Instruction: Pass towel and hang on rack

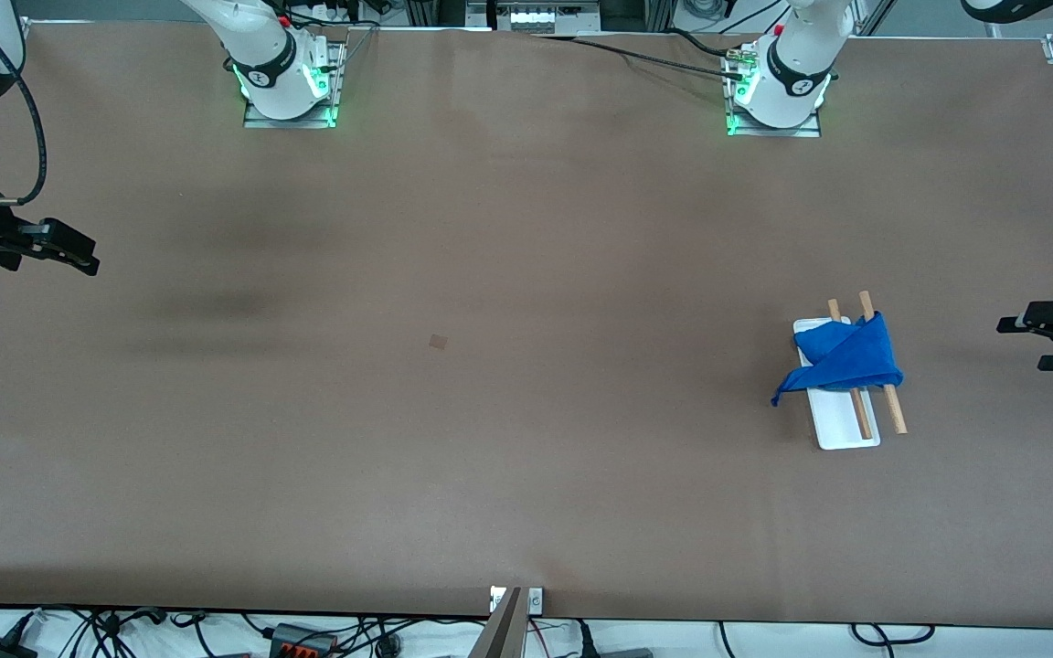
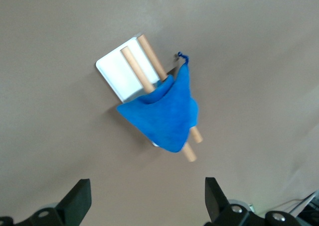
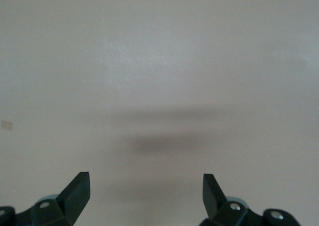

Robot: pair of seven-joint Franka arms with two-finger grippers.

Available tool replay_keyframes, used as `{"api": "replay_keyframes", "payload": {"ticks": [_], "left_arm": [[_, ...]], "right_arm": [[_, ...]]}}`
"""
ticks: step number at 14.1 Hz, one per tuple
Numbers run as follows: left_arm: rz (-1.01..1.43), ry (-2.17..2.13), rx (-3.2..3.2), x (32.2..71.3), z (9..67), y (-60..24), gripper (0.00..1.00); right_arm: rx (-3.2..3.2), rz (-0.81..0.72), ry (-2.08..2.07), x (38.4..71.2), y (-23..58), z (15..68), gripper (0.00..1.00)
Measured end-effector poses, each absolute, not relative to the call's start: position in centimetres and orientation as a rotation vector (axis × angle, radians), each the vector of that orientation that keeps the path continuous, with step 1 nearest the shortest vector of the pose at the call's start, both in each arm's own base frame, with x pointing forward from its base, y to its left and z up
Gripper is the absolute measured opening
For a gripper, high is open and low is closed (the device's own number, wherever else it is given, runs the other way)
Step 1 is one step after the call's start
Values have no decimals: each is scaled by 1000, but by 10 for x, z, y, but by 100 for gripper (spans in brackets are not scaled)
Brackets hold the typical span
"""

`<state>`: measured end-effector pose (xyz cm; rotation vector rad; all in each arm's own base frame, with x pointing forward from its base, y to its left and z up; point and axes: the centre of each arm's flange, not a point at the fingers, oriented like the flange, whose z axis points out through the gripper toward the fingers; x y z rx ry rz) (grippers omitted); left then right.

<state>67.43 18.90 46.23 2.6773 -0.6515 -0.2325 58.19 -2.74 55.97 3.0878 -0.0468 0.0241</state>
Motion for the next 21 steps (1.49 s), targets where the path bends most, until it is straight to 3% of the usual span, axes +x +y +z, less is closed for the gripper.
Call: {"api": "replay_keyframes", "payload": {"ticks": [3,17,21], "left_arm": [[-216,-584,2723,677,494,172,100],[-254,-613,2714,681,501,137,100],[-254,-739,2694,687,514,77,100]], "right_arm": [[3087,40,-47,583,-28,563,100],[3090,46,-26,583,-21,565,100],[3089,52,-13,582,-17,567,100]]}}
